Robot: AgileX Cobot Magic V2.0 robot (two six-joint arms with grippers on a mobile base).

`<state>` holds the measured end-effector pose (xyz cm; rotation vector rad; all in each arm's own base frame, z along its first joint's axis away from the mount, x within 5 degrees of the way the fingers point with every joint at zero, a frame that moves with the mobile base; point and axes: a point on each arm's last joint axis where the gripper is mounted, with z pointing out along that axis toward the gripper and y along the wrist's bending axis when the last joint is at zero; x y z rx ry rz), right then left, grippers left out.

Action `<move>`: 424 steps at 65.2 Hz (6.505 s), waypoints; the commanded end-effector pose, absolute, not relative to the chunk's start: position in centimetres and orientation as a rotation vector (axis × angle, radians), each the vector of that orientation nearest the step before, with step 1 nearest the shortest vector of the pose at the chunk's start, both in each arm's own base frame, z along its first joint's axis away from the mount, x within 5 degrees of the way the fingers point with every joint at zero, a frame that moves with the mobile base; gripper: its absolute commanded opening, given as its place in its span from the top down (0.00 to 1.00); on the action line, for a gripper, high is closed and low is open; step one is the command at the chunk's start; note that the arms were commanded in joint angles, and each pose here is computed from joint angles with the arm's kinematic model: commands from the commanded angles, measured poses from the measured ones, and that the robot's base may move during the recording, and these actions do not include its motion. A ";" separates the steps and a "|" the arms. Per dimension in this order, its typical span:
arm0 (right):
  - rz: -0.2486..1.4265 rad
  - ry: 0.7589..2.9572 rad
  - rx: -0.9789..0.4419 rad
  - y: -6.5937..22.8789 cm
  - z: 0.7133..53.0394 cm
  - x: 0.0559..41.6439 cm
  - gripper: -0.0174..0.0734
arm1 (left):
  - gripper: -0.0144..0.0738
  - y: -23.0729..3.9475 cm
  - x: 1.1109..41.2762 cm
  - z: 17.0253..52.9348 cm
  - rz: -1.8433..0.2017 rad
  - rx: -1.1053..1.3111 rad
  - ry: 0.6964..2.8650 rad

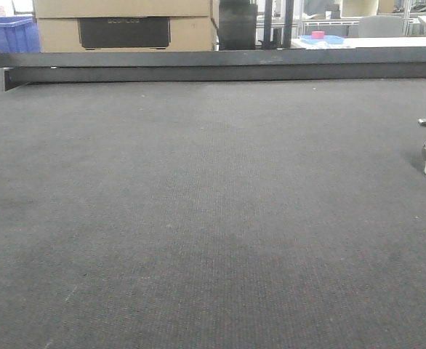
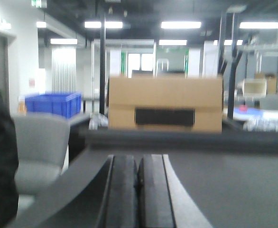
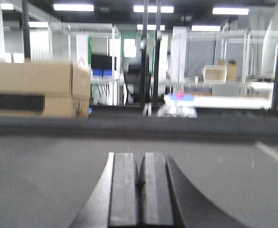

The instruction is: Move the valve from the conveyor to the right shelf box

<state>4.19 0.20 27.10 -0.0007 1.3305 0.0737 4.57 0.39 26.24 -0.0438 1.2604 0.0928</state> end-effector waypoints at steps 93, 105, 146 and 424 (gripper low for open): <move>0.032 2.648 -0.098 1.5 36.8 29.9 0.18 | 0.16 -0.3 14.0 39.4 -0.036 -0.025 1.987; 0.095 2.733 -0.082 2.0 32.8 33.2 0.18 | 0.16 -0.3 14.0 39.4 -0.036 -0.025 1.987; 0.102 2.870 -0.067 2.2 25.2 37.6 0.20 | 0.16 -0.3 14.0 39.3 -0.036 -0.025 1.995; 0.094 2.073 -0.078 1.3 48.1 17.2 0.98 | 0.96 0.8 18.1 49.6 0.021 0.076 2.149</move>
